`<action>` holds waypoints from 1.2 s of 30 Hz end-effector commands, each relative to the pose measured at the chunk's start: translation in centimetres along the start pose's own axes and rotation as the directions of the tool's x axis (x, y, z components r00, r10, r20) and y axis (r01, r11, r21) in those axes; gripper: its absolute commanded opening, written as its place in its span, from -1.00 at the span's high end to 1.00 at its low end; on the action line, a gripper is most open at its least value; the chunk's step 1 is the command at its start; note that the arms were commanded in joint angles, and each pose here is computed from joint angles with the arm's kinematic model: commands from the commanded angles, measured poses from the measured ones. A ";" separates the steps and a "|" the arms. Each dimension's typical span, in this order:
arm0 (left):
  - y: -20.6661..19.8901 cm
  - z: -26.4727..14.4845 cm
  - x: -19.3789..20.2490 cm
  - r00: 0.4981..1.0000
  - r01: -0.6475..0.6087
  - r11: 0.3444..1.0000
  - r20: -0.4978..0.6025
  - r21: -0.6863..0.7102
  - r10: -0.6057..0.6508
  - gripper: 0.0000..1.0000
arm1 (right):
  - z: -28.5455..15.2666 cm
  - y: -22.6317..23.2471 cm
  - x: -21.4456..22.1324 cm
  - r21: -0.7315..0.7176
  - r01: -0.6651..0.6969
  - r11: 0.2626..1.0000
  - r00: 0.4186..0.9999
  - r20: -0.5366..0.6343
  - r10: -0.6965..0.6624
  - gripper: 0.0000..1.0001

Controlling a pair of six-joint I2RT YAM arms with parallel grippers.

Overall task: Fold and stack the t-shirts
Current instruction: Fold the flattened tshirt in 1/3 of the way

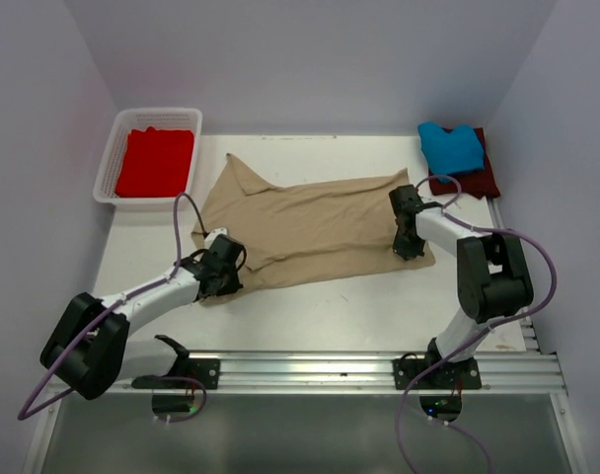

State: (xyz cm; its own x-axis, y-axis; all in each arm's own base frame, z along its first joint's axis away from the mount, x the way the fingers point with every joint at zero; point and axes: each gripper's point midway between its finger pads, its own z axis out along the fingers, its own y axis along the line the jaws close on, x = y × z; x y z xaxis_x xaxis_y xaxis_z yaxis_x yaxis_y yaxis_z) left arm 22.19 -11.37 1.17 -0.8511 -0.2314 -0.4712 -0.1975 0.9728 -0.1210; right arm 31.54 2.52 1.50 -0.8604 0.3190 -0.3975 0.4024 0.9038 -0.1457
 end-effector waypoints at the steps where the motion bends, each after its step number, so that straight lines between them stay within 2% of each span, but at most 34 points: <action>1: 2.8 -0.7 6.4 0.974 0.019 0.998 -0.222 -0.052 -0.030 1.00 | -0.7 -2.5 6.2 0.076 0.083 0.994 0.981 -0.183 -0.068 1.00; 4: 1.9 -1.2 6.9 0.971 0.035 0.999 -0.238 -0.010 -0.036 1.00 | -0.9 -2.7 8.2 0.067 0.100 0.993 0.972 -0.221 -0.083 1.00; 7: 2.4 -1.5 7.2 0.967 0.037 0.999 -0.252 -0.035 -0.044 1.00 | -1.0 -3.3 9.3 0.090 0.098 0.991 0.968 -0.241 -0.074 1.00; 14: 0.9 -3.7 7.2 0.951 0.092 0.996 -0.297 0.016 -0.083 1.00 | -2.2 -3.6 9.9 0.105 0.095 0.990 0.962 -0.264 -0.064 1.00; 18: 1.3 -4.9 6.5 0.951 0.091 0.996 -0.295 -0.021 -0.093 0.97 | -3.7 -5.1 9.9 0.150 0.100 0.984 0.965 -0.255 -0.059 1.00; 22: 2.6 -5.3 4.7 0.969 0.062 0.991 -0.233 -0.115 -0.087 0.87 | -4.8 -5.9 9.0 0.174 0.069 0.982 0.978 -0.208 -0.032 1.00; 29: 3.3 -5.6 3.8 0.973 0.060 0.987 -0.211 -0.150 -0.092 0.80 | -5.2 -6.5 8.6 0.200 0.053 0.978 0.984 -0.175 -0.018 1.00; 33: 3.4 -6.2 3.0 0.977 0.075 0.985 -0.186 -0.158 -0.104 0.79 | -6.0 -6.7 7.9 0.194 0.023 0.981 0.992 -0.130 0.002 1.00; 36: 1.9 -6.6 0.8 0.988 0.096 0.992 -0.111 -0.088 -0.105 0.86 | -6.0 -6.6 7.7 0.180 0.008 0.984 0.994 -0.107 0.012 1.00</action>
State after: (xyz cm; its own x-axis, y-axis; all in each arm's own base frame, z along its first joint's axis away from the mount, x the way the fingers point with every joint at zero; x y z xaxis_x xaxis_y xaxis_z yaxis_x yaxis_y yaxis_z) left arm 15.42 -8.98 3.80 -0.9169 -0.3023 -0.2605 -0.3077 0.9512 -0.0205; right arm 20.43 1.17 4.08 -0.9024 0.3479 -0.2542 0.4164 0.8558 -0.3070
